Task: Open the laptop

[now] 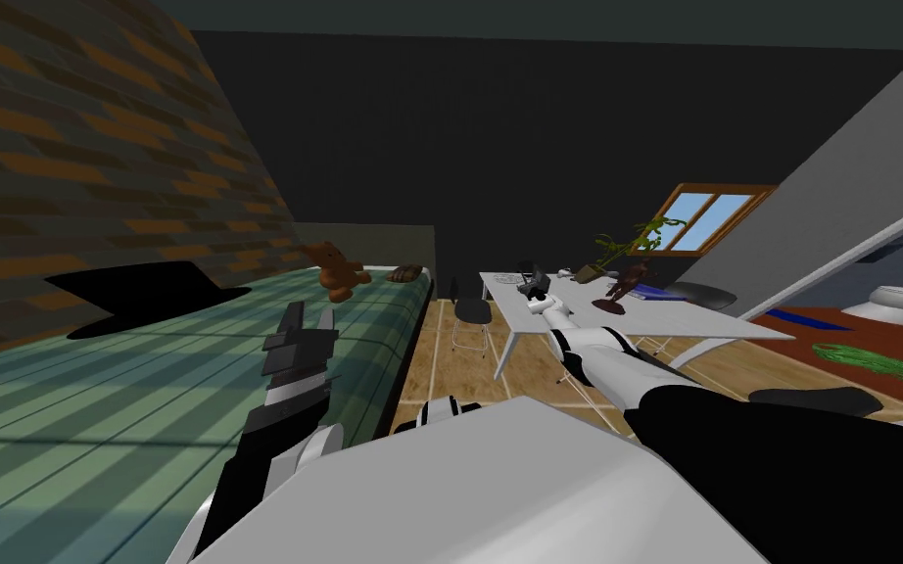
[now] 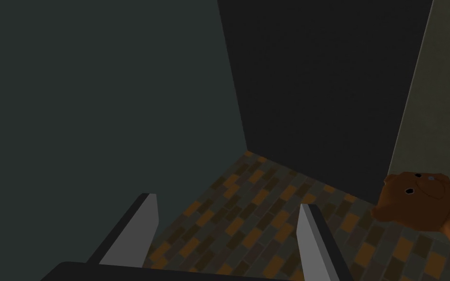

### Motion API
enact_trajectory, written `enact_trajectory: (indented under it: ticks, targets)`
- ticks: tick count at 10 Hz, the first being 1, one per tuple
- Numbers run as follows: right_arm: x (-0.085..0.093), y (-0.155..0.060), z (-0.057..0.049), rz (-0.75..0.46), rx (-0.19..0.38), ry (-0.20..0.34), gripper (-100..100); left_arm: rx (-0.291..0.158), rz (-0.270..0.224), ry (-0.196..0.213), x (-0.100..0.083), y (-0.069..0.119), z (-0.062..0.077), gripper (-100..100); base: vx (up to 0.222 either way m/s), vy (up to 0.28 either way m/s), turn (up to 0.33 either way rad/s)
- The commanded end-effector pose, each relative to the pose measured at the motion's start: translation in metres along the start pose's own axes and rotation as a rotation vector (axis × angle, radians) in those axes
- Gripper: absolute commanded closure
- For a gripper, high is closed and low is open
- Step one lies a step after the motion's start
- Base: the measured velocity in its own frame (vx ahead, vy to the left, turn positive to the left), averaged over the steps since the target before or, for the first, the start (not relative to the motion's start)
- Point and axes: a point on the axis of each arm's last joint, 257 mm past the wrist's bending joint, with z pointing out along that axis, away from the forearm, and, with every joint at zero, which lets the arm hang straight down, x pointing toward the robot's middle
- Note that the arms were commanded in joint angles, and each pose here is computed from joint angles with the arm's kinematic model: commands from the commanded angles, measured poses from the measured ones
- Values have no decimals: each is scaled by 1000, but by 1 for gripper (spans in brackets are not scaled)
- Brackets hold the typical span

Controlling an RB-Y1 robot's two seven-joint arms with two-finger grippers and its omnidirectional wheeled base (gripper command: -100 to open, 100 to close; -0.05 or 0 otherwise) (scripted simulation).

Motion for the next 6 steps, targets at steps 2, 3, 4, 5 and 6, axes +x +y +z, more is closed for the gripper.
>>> enact_trajectory:
  ticks: [2,3,4,5,6]
  targets:
    - [35,-55,-8,-28,49,38,-100,0,0,0,0,0,0,0,-12,26,134]
    - [34,-55,-8,8,50,35,-100,0,0,0,0,0,0,0,-8,26,110]
    - [33,-55,-8,8,50,33,-100,0,0,0,0,0,0,0,-4,15,-6]
    - [50,-82,-14,-12,73,56,-100,0,0,0,0,0,0,0,-8,33,225]
    - [47,-82,-13,11,74,48,-100,0,0,0,0,0,0,0,-8,28,93]
